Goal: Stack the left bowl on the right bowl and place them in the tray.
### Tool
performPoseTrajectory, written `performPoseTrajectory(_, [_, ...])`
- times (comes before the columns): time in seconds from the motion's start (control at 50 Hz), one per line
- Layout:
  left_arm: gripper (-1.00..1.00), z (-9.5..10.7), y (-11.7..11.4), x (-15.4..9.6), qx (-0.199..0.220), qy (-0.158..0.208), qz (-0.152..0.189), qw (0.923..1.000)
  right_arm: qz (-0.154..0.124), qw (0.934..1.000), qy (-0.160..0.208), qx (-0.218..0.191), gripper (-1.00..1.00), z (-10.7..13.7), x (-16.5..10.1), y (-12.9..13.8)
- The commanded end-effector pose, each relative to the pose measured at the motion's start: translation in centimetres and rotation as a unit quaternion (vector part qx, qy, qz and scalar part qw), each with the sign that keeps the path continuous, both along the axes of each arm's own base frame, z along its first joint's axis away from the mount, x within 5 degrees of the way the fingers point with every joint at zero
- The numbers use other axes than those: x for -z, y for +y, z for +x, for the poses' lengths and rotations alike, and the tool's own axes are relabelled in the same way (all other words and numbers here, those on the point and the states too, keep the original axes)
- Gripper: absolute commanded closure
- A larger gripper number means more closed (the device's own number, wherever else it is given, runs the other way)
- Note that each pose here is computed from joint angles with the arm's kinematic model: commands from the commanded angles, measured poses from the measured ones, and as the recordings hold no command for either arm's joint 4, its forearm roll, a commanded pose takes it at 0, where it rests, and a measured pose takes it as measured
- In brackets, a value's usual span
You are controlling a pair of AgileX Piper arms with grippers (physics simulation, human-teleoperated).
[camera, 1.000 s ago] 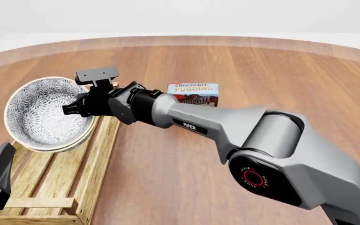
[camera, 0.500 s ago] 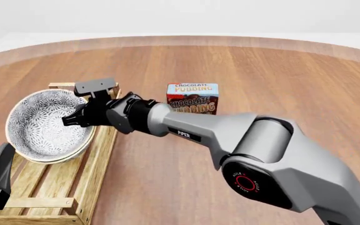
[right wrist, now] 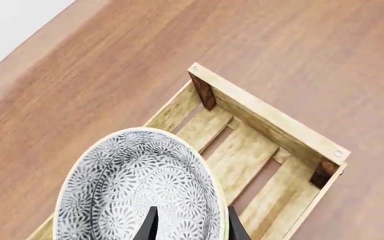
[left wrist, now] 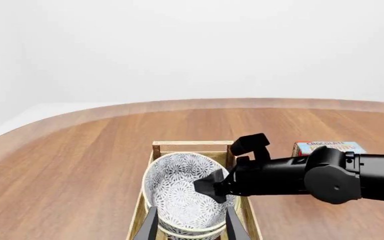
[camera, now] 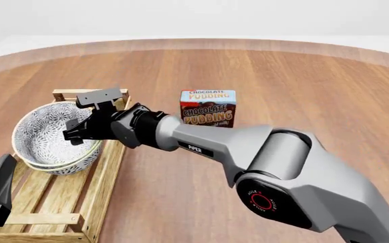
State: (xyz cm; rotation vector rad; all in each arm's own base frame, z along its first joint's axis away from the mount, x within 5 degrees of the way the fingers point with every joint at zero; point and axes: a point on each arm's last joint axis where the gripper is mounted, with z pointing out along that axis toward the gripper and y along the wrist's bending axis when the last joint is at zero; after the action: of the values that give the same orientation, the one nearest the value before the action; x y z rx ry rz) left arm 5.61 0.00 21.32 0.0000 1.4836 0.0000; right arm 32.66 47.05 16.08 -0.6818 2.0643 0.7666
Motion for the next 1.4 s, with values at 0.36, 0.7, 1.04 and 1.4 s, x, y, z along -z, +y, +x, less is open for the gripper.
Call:
performPoseTrajectory(0.36, [-1.0,0.0,0.0,0.0,0.0,0.0,0.0,1.0,0.01,0.9999,0.002,0.011,-1.0,0.7,-1.2,-0.6])
performPoseTrajectory(0.7, [-1.0,0.0,0.0,0.0,0.0,0.0,0.0,1.0,0.023,0.9991,-0.01,0.034,-1.0,2.3,-4.1,-3.1])
performPoseTrajectory(1.04, [-1.0,0.0,0.0,0.0,0.0,0.0,0.0,1.0,0.047,0.9971,-0.054,0.026,-1.0,0.5,-10.4,-5.7])
performPoseTrajectory(1.4, [-1.0,0.0,0.0,0.0,0.0,0.0,0.0,1.0,0.067,0.9898,-0.12,0.038,-1.0,-1.8,-16.1,-12.5])
